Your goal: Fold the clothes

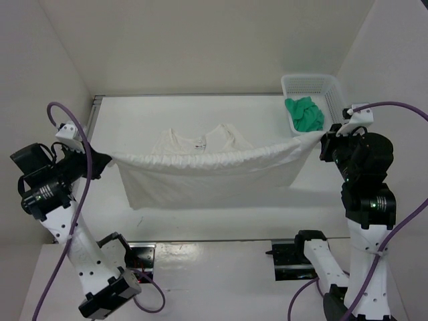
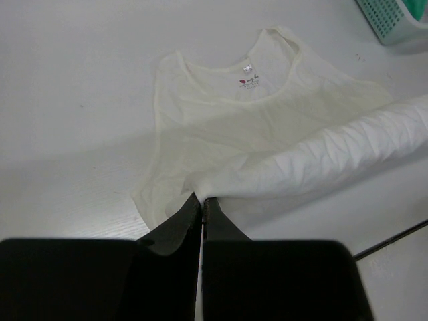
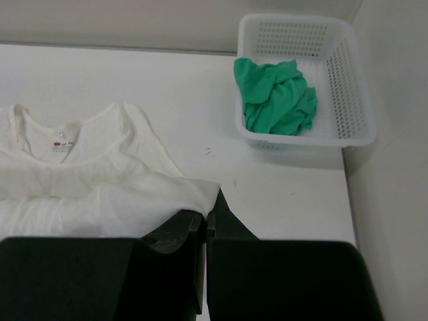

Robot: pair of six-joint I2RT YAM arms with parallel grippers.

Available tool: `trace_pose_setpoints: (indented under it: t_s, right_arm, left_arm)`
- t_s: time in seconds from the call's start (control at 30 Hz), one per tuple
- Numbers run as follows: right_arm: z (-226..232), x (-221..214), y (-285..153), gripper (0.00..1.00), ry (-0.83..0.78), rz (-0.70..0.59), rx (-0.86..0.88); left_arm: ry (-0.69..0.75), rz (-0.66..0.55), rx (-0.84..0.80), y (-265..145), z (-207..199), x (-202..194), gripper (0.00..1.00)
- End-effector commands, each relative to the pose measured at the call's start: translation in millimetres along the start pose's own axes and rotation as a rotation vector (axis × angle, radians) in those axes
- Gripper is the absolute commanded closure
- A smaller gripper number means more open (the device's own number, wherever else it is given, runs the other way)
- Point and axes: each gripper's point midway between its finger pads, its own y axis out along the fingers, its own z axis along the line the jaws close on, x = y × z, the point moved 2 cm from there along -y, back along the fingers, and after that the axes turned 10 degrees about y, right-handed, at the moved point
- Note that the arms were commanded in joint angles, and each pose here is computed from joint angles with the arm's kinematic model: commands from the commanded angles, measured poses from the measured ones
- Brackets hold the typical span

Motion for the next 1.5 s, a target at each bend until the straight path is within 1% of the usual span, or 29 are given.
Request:
trace_pose_setpoints:
  t_s: [0.0, 0.1, 0.13, 0.2, 0.27, 0.47, 0.63, 0.73, 0.77, 0.8, 0.83, 0.87, 0.93, 1.0, 1.1, 1.17, 1.2, 1.4, 1.47]
  right_arm:
    - [4, 29, 2, 1.0, 0.012, -0.074, 0.014]
    - [4, 29, 0, 1.0, -0.005, -0.06, 0.012]
    - [4, 32, -3, 1.0, -0.005, -0.063, 0.012]
    - [6, 41, -12, 1.0, -0.028, -0.092, 0.015]
    - [9, 41, -26, 1.0, -0.041, -0.102, 0.031]
    - [18, 41, -57, 1.0, -0.07, -0.16, 0.078]
    - [10, 41, -71, 1.0, -0.077, -0.197, 0.02]
    - [2, 35, -74, 1.0, -0.072, -0.195, -0.026]
    - [-2, 36, -78, 1.0, -0.07, -0.209, -0.053]
    - [-4, 36, -78, 1.0, -0.058, -0.211, -0.065]
    - [-6, 34, -76, 1.0, -0.056, -0.203, -0.08]
    - [-10, 35, -80, 1.0, -0.04, -0.217, -0.108]
    - [-14, 35, -81, 1.0, -0.025, -0.221, -0.137]
    - [-22, 42, -83, 1.0, 0.008, -0.258, -0.192]
    - [-30, 42, -68, 1.0, 0.038, -0.237, -0.24]
    - [-33, 40, -58, 1.0, 0.052, -0.212, -0.257]
    - [-35, 37, -47, 1.0, 0.061, -0.188, -0.27]
    - [-47, 38, -28, 1.0, 0.077, -0.201, -0.332]
    - [-52, 36, -24, 1.0, 0.077, -0.194, -0.357]
  left_arm:
    - [0.063, -0.027, -0.076, 1, -5, 12, 1.0]
    - [0.083, -0.015, -0.083, -2, -8, 14, 1.0]
    - [0.104, -0.028, -0.088, -6, -12, 19, 1.0]
    - [0.146, -0.053, -0.073, -13, -21, 25, 1.0]
    - [0.18, -0.068, -0.053, -22, -30, 28, 1.0]
    - [0.222, -0.113, -0.046, -37, -56, 33, 1.0]
    - [0.25, -0.15, 0.011, -49, -68, 36, 1.0]
    - [0.254, -0.168, 0.041, -54, -72, 37, 1.0]
    - [0.24, -0.157, 0.069, -54, -69, 34, 1.0]
    - [0.257, -0.167, 0.095, -57, -68, 35, 1.0]
    - [0.227, -0.158, 0.098, -56, -67, 32, 1.0]
    - [0.239, -0.162, 0.135, -59, -64, 33, 1.0]
    - [0.206, -0.152, 0.166, -59, -60, 29, 1.0]
    - [0.193, -0.147, 0.237, -60, -47, 29, 1.0]
    - [0.148, -0.116, 0.298, -54, -28, 28, 1.0]
    - [0.133, -0.109, 0.304, -48, -19, 29, 1.0]
    - [0.118, -0.092, 0.299, -42, -12, 29, 1.0]
    - [0.048, -0.028, 0.255, -10, 17, 23, 1.0]
    - [0.034, -0.012, 0.208, 1, 21, 21, 1.0]
